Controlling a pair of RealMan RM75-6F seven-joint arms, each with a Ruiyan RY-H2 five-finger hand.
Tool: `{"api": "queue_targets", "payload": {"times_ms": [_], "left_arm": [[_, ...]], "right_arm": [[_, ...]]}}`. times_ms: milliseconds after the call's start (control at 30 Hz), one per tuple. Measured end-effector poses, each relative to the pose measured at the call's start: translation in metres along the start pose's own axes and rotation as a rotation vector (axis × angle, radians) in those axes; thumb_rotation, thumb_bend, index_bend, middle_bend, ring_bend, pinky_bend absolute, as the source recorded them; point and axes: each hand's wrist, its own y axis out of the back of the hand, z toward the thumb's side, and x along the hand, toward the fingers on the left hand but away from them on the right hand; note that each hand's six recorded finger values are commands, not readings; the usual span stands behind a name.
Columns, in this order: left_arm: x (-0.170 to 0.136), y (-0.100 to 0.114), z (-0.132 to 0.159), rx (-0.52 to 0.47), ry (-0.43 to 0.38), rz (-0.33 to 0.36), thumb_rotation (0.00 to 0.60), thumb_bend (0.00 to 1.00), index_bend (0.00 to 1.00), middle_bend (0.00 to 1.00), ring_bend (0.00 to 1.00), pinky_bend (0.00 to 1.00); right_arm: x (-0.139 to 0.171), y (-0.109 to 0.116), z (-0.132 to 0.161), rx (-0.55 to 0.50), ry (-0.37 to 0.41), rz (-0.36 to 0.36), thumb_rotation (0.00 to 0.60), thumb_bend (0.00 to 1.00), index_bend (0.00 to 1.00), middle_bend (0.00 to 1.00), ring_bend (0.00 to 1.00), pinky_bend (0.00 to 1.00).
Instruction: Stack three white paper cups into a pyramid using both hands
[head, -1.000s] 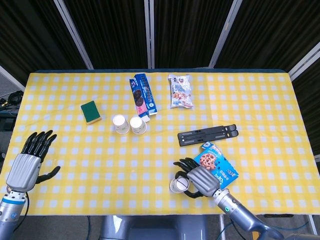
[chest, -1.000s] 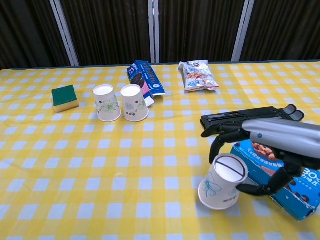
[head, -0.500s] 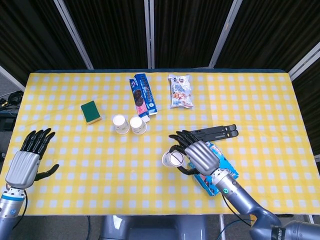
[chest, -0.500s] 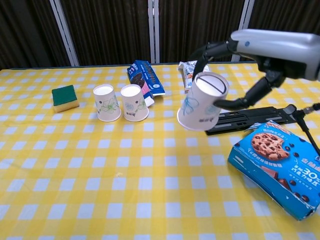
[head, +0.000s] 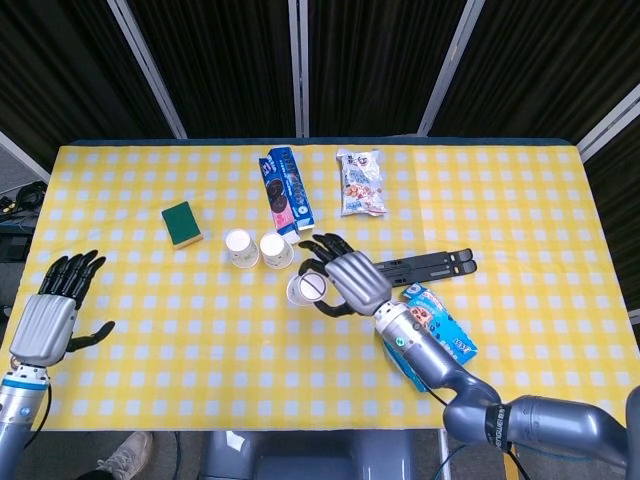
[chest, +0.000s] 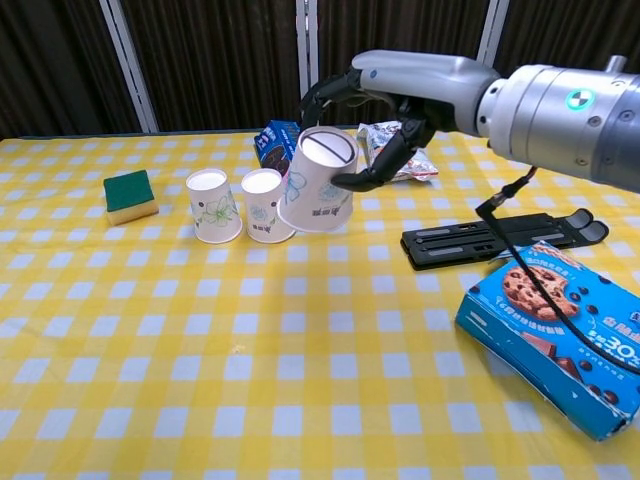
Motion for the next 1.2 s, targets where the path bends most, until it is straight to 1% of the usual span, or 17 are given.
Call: {"api": "queue_targets", "payload": {"times_ms": [133,333,467,667,900,1033,1200], "left_arm": [[0.001,0.000,-0.001,-0.009,0.001,-0.005,0.600,0.23,0.00,0.00,0.00,0.00],[0.003,-0.001,-0.005,-0.023,0.008,-0.012,0.600,0.23,0.00,0.00,0.00,0.00],[0.005,-0.001,-0.006,-0.025,0.012,-0.015,0.600,0.23,0.00,0.00,0.00,0.00],[0.005,-0.002,-0.006,-0.022,0.011,-0.020,0.600,0.23,0.00,0.00,0.00,0.00],[0.005,-0.001,-0.004,-0.022,0.008,-0.014,0.600,0.23,0.00,0.00,0.00,0.00],[0.004,-0.002,-0.004,-0.019,0.008,-0.017,0.600,0.23,0.00,0.00,0.00,0.00],[0.004,0.000,-0.007,-0.025,0.016,-0.013,0.600,0.23,0.00,0.00,0.00,0.00]], "right_arm": [[-0.011,-0.009,0.004,0.003,0.005,0.008,0.600,0.26,0.47,0.11,0.00,0.00],[-0.027,-0.019,0.009,0.003,-0.008,0.003,0.600,0.26,0.47,0.11,0.00,0.00],[-0.029,-0.023,0.011,0.000,-0.011,0.003,0.600,0.26,0.47,0.11,0.00,0.00],[-0.024,-0.038,0.008,-0.003,-0.020,0.029,0.600,0.26,0.47,0.11,0.00,0.00],[-0.016,-0.068,0.004,-0.036,-0.032,0.072,0.600,0.26,0.47,0.11,0.00,0.00],[-0.014,-0.089,0.010,-0.067,-0.026,0.091,0.600,0.25,0.47,0.11,0.00,0.00],[-0.013,-0.100,0.016,-0.057,-0.013,0.089,0.600,0.24,0.46,0.09,0.00,0.00]]}}
